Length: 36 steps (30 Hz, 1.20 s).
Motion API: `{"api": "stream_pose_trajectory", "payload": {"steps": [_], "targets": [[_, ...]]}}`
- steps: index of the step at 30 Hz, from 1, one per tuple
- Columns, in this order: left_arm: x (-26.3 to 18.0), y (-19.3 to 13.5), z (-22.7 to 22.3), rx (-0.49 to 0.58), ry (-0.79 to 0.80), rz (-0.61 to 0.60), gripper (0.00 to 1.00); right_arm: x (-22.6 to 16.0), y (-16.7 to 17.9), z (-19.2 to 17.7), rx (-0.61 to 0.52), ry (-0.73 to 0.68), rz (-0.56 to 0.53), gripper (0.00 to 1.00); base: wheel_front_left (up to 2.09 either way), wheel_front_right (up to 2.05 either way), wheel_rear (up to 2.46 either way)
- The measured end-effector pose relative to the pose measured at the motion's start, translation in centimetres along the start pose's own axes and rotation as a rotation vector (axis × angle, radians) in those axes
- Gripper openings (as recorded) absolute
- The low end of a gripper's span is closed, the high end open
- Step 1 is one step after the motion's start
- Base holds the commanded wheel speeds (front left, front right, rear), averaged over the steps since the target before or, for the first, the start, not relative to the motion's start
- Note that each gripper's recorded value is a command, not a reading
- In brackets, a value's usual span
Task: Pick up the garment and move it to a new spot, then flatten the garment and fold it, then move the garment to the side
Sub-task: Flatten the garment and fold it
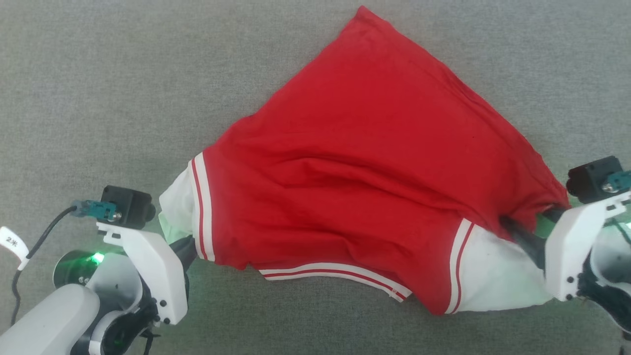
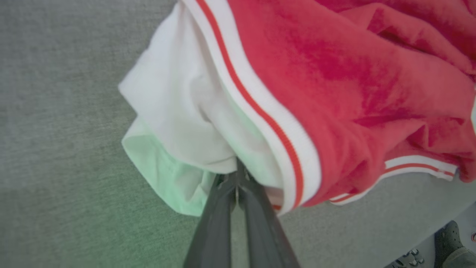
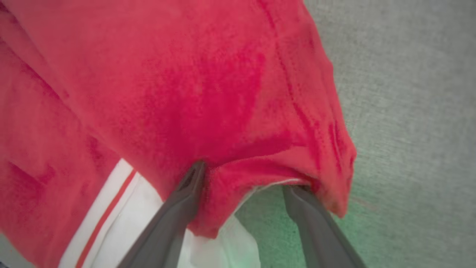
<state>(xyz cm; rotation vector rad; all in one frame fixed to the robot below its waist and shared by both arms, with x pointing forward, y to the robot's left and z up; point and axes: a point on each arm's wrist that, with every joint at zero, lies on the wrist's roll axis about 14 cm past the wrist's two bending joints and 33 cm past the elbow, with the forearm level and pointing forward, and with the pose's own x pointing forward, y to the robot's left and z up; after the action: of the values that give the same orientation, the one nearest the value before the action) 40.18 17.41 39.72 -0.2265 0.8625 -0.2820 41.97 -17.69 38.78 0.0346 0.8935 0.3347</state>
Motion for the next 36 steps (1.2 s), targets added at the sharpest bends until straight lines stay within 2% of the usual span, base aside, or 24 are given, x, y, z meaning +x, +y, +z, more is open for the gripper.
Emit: {"api": "stream_pose_trajectory", "payload": {"steps": [3,8,13,18,23,31,36], "targets": [[-0.3,-0.1,-0.2,0.003,0.001,0.000,0.00,-1.6,0.0,1.3,-0.020,-0.033,-0.013,1.00,0.00,0.00,0.00],[-0.8,-0.4,-0.2,-0.002,-0.011,-0.004,0.00,-4.2,1.4,6.8,-0.108,-0.178,-0.011,1.00,0.00,0.00,0.00],[-1.1,-0.5,-0.7,-0.017,-0.010,-0.006,0.00,-3.5,2.8,11.8,-0.167,-0.272,0.027,1.00,0.00,0.00,0.00],[-1.0,-0.5,-0.6,-0.030,-0.022,-0.011,0.00,-0.4,3.8,16.8,-0.210,-0.335,0.064,1.00,0.00,0.00,0.00],[-0.9,-0.5,-1.0,-0.043,-0.023,-0.015,0.00,4.4,5.1,19.9,-0.243,-0.298,0.100,1.00,0.00,0.00,0.00],[-1.0,0.2,-1.8,-0.074,-0.020,0.003,0.00,12.1,7.8,20.5,-0.286,-0.114,0.140,1.00,0.00,0.00,0.00],[-1.0,0.9,-2.3,-0.094,-0.017,0.020,0.00,15.0,8.8,19.8,-0.338,-0.026,0.139,1.00,0.00,0.00,0.00]]}}
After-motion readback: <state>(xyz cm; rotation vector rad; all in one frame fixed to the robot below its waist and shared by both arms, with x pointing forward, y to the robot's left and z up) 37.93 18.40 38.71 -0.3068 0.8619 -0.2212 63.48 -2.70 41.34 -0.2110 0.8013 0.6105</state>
